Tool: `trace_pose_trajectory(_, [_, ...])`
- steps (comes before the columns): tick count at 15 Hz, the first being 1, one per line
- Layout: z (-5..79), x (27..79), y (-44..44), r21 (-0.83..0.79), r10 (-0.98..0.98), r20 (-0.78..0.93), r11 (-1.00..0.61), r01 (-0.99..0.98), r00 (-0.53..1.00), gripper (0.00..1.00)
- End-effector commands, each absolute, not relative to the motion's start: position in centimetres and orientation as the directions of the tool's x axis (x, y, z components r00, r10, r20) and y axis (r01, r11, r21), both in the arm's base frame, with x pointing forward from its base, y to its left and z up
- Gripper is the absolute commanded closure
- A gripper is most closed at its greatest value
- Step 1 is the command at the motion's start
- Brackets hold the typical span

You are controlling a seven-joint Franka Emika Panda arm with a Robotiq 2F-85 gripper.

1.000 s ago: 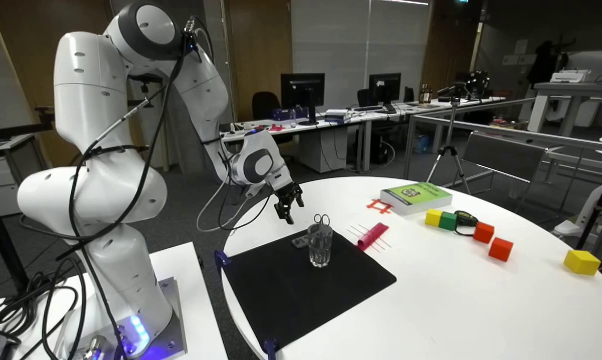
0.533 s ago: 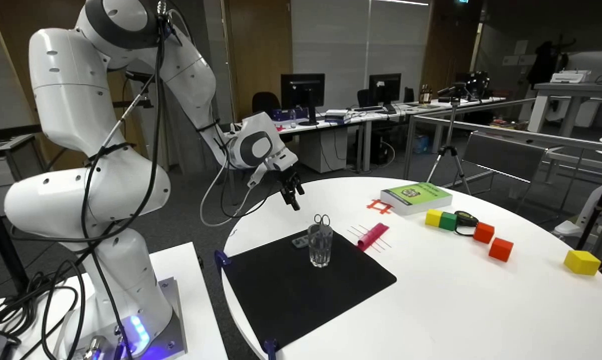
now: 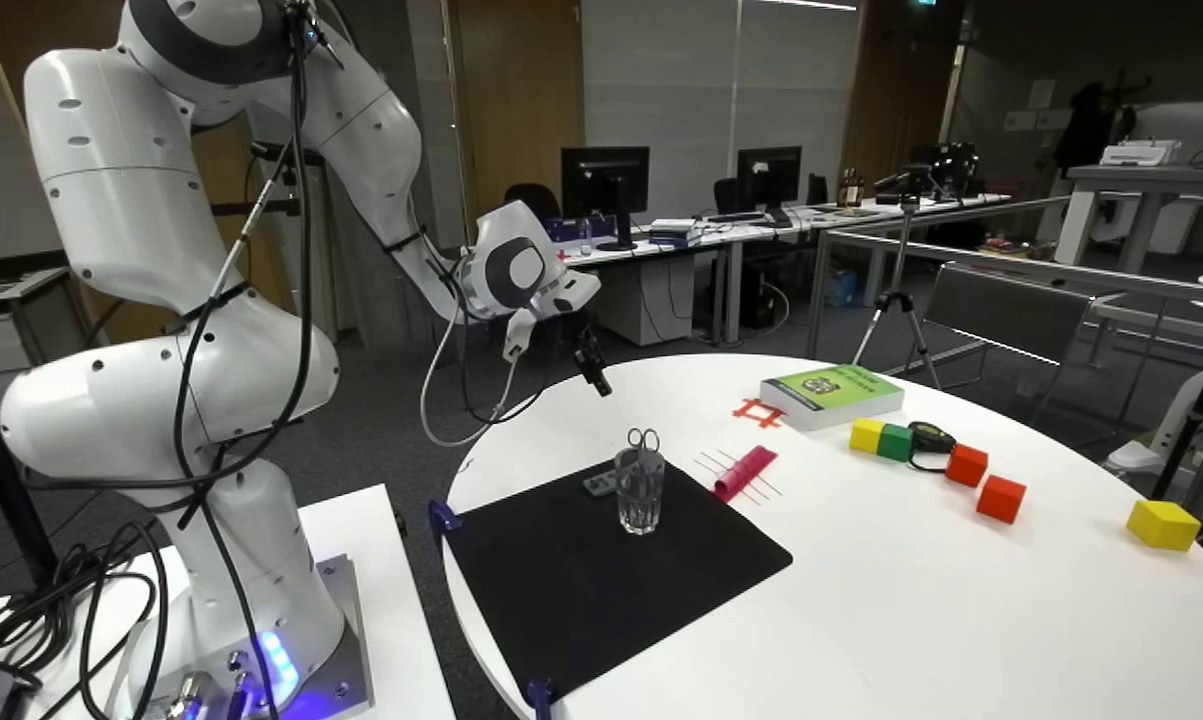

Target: Take the grey object out of the glass cup

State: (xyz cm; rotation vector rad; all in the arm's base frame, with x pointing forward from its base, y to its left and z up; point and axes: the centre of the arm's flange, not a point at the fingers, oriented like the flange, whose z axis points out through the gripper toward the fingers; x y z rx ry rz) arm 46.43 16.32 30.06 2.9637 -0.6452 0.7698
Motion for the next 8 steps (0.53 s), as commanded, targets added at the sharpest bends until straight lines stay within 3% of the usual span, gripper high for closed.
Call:
trace_pose_trajectory(1, [35.1, 44.7, 14.7, -0.073, -0.259, 0.41, -0.965, -0.252, 0.875, 0.0])
trace_pose_trajectory(8, [37.5, 44.6, 12.1, -0.058, -0.08, 0.344, -0.996, -0.064, 0.935, 0.0])
